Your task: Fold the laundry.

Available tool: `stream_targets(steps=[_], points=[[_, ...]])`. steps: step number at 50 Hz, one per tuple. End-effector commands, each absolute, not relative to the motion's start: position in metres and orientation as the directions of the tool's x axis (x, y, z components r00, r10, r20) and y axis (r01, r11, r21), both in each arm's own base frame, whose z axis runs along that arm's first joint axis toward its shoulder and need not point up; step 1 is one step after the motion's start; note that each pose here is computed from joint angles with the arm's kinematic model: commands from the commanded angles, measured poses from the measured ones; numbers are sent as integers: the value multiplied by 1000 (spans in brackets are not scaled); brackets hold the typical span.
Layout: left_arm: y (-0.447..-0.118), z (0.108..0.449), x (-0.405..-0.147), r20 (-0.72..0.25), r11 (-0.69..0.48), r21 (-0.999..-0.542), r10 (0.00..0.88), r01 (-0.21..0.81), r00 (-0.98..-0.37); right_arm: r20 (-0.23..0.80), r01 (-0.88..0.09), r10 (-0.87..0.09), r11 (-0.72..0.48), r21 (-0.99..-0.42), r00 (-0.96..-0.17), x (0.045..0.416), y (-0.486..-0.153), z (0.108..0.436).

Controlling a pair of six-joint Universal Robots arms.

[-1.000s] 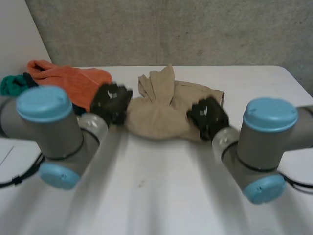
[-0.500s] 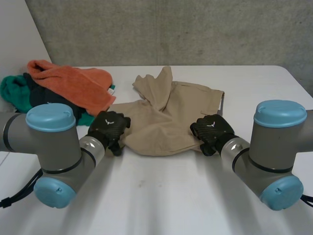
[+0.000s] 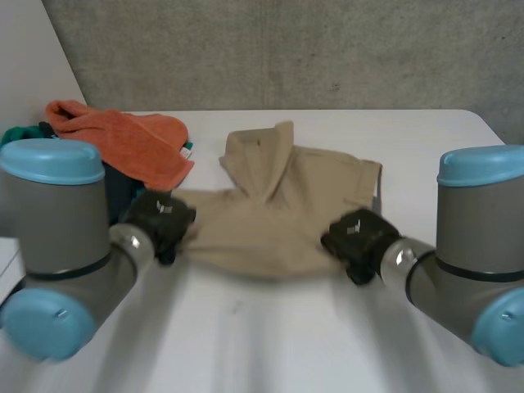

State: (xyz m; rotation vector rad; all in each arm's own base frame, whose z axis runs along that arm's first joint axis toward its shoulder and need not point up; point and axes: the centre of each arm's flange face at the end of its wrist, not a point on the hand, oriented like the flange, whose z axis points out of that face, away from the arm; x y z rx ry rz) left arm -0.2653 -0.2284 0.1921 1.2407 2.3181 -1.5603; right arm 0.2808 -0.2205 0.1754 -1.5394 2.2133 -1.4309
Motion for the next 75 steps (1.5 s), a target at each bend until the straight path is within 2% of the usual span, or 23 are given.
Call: stream_targets(steps=[1, 4, 6, 9, 15, 16, 17, 20, 21, 22, 24, 25, 29, 31, 33, 37, 43, 49, 55, 59, 66, 71, 75], points=[[-164, 199, -239, -514, 119, -474, 767, 872, -384, 420, -893, -899, -84, -443, -124, 255, -168, 188], [-162, 204, -248, -538, 75, -502, 753, 862, -379, 479, -874, -864, -102, -475, -159, 261, -174, 195], [-168, 208, -260, -565, 42, -547, 719, 836, -406, 496, -865, -843, -78, -495, -208, 265, -184, 191], [-181, 206, -272, -585, 24, -579, 684, 815, -435, 484, -869, -842, -37, -493, -238, 268, -193, 177], [-245, 227, -307, -678, -66, -645, 510, 761, -530, 576, -871, -760, -26, -490, -301, 282, -238, 175], [-254, 237, -312, -687, -95, -661, 476, 744, -549, 609, -862, -726, -46, -504, -318, 287, -248, 183], [-272, 264, -321, -697, -172, -696, 396, 697, -598, 676, -839, -634, -77, -538, -375, 294, -272, 204], [-288, 319, -330, -677, -328, -734, 276, 595, -683, 743, -771, -448, -164, -615, -497, 306, -304, 255], [-293, 359, -335, -654, -459, -720, 199, 520, -729, 740, -703, -312, -245, -668, -595, 311, -321, 296], [-295, 378, -336, -639, -524, -700, 158, 485, -752, 726, -664, -247, -295, -688, -642, 312, -329, 316], [-298, 411, -335, -601, -631, -649, 83, 425, -795, 680, -585, -151, -399, -706, -718, 315, -338, 351], [-298, 441, -331, -548, -714, -592, 16, 374, -836, 634, -518, -89, -497, -697, -768, 317, -342, 377], [-298, 480, -320, -414, -794, -522, -83, 311, -907, 596, -425, -42, -662, -617, -802, 322, -338, 407], [-301, 478, -318, -395, -785, -538, -88, 308, -914, 596, -405, -40, -697, -592, -802, 324, -335, 410], [-307, 460, -320, -412, -739, -596, -56, 315, -910, 595, -390, -40, -719, -575, -803, 326, -332, 407], [-311, 410, -325, -486, -620, -701, 54, 352, -872, 608, -400, -60, -702, -590, -792, 325, -333, 388], [-310, 346, -327, -522, -482, -784, 174, 390, -835, 648, -428, -172, -623, -655, -742, 326, -337, 334], [-299, 262, -323, -555, -290, -828, 298, 480, -777, 679, -480, -370, -501, -720, -633, 329, -333, 243], [-276, 195, -320, -571, -137, -808, 420, 573, -705, 655, -584, -529, -325, -744, -539, 319, -320, 153], [-254, 173, -310, -562, -36, -777, 489, 629, -667, 652, -656, -581, -250, -712, -486, 309, -308, 128], [-218, 182, -290, -545, 58, -727, 558, 684, -626, 639, -740, -651, -174, -650, -409, 295, -277, 132], [-176, 188, -269, -516, 140, -640, 650, 755, -558, 618, -806, -709, -121, -580, -338, 278, -241, 158], [-148, 188, -258, -486, 174, -557, 725, 812, -488, 534, -869, -798, -26, -495, -280, 258, -206, 166]])
